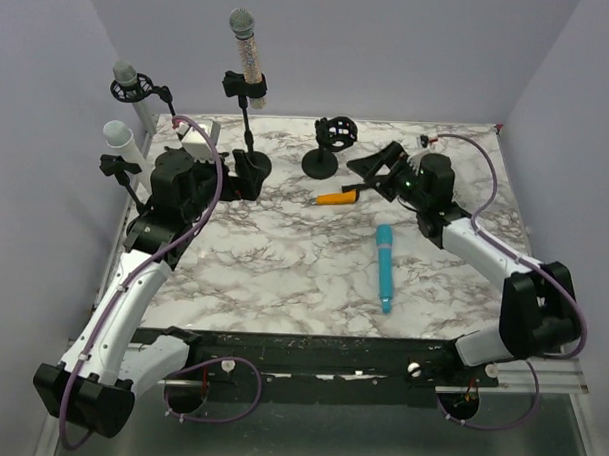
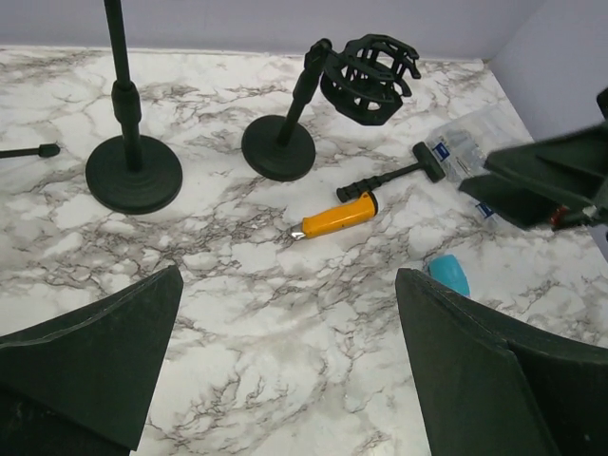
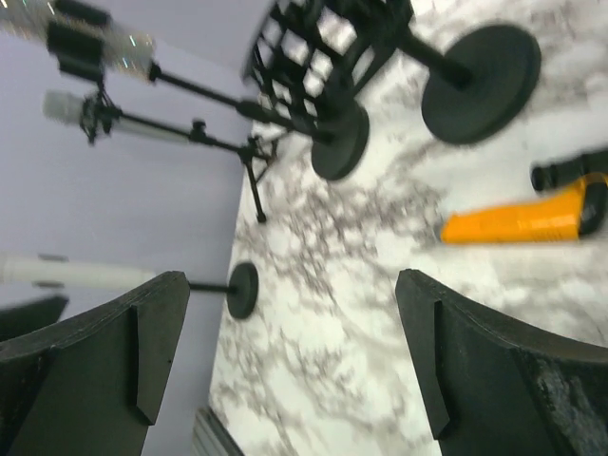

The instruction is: Remove the microphone from the stand

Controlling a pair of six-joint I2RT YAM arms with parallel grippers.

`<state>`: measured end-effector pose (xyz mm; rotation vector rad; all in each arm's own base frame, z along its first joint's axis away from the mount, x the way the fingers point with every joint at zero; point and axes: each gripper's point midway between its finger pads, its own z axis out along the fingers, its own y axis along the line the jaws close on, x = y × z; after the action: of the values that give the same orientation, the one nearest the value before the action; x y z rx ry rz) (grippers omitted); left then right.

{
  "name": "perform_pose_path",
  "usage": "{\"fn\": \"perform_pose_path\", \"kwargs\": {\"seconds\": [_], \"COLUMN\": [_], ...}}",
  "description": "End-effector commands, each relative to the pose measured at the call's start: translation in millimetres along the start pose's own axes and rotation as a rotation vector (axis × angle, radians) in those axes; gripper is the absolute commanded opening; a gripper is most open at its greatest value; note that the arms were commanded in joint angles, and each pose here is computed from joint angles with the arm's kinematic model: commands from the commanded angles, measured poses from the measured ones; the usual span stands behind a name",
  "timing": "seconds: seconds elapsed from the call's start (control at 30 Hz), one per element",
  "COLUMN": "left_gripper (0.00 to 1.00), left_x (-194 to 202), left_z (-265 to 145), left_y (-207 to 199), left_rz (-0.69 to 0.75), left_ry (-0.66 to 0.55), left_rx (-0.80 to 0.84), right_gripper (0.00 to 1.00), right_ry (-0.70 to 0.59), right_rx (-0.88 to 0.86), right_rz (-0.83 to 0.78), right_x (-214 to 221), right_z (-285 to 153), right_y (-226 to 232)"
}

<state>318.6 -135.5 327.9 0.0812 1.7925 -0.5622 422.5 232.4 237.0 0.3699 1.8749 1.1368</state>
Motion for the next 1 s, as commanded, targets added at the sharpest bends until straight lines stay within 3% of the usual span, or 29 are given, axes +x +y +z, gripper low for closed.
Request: {"fn": "perform_pose_path", "kwargs": {"seconds": [0.0, 0.17, 0.33, 0.5, 0.63, 0.97], "left_gripper": [0.99, 0.99, 0.98, 0.97, 0.97, 0.97], "left_x": [11.5, 18.1, 11.6, -27.7, -70.2, -148.2], "left_z": [12.4, 22.9, 39.7, 58.7, 77.3, 123.1], "left_y": [-0.9, 7.2, 3.7, 23.8, 53.7, 63.5], "left_rz": [0.006, 0.009, -0.074, -0.094, -0.063, 0.043], "left_ry": [0.013, -0.009, -0.009, -0.107, -0.226, -0.409], "left_rx": [0.037, 0.034, 0.108, 0.080, -0.050, -0.039], "right_gripper": [1.00, 1.00, 1.00, 1.00, 1.00, 1.00], "right_ry": [0.107, 0.238, 0.230, 0.214, 0.231, 0.202], "right_rx": [-0.069, -0.177, -0.200, -0.278, -0.319, -0.293], "right_rz": [-0.092, -0.137, -0.246, -0.310, -0.313, -0.316], "right_x": [47.3, 90.3, 92.7, 87.3, 89.0, 93.6], "right_z": [-40.3, -80.1, -110.5, -127.0, -138.6, -158.6], "right_y": [-15.5, -11.1, -4.2, 18.6, 30.8, 24.1]}}
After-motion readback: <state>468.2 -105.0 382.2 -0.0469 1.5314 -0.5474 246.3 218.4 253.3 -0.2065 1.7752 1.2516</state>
